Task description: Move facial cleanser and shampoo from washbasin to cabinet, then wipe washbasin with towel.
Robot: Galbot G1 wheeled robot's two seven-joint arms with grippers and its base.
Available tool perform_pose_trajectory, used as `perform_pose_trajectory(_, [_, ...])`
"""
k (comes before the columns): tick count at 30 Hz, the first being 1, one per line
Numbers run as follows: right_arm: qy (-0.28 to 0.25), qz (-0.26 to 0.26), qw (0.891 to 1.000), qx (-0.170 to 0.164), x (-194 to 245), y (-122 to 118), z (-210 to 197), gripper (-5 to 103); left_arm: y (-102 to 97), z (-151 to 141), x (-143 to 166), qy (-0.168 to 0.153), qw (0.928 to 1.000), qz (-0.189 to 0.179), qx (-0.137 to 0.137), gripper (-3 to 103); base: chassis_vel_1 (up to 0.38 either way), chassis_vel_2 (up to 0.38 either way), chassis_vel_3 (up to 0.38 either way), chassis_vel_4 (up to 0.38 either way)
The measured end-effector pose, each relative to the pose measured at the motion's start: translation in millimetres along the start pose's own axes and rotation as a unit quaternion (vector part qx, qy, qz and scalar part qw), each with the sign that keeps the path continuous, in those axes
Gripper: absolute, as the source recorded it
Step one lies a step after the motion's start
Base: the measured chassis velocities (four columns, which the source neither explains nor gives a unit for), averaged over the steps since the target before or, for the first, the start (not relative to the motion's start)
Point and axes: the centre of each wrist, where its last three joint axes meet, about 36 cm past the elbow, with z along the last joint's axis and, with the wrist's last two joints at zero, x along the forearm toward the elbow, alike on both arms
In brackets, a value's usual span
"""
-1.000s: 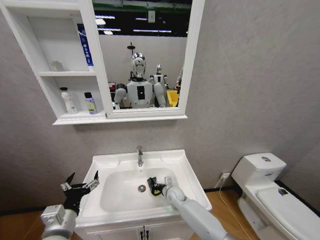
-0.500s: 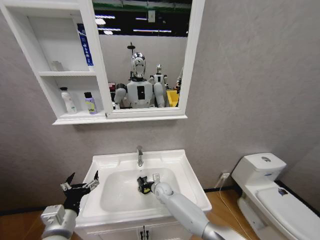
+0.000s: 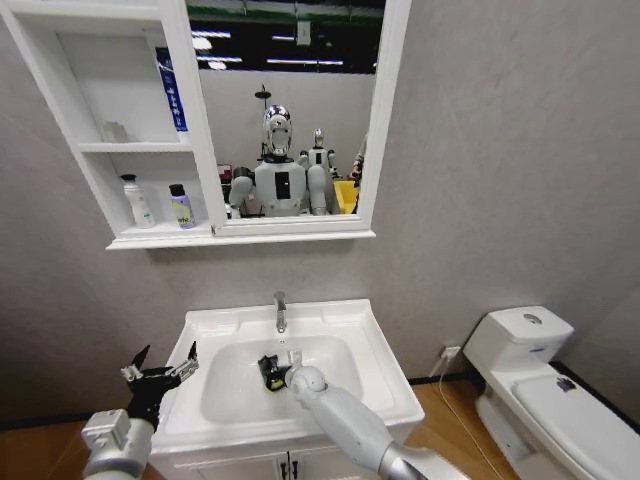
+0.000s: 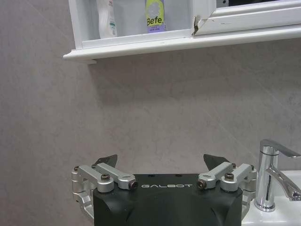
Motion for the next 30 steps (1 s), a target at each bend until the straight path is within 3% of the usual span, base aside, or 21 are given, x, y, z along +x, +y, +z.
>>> perform_pose_trajectory(11, [-0.001,0.018,1.000,-0.017,23,-40,12,3,0.0,0,0,0.000,1.0000,0.000,0.000,100,0.000,0.000,0.000,0.000])
perform_pose_trajectory(17, [0.001,0.014,1.000,-0.019,15,-27,8,3,0.0,0,0,0.000,1.0000,0.000,0.000,100,0.000,0.000,0.000,0.000])
perform_pose_trajectory(22, [0.005,-0.004,1.000,-0.013,5,5,7,3,0.0,0,0,0.000,1.0000,0.000,0.000,100,0.000,0.000,0.000,0.000])
perform_pose_trajectory(26, [0.005,-0.007,1.000,-0.013,5,8,9,3,0.0,0,0,0.000,1.0000,0.000,0.000,100,0.000,0.000,0.000,0.000])
perform_pose_trajectory(30, [0.003,0.000,1.000,-0.016,13,-7,14,3,0.0,0,0,0.000,1.0000,0.000,0.000,100,0.000,0.000,0.000,0.000])
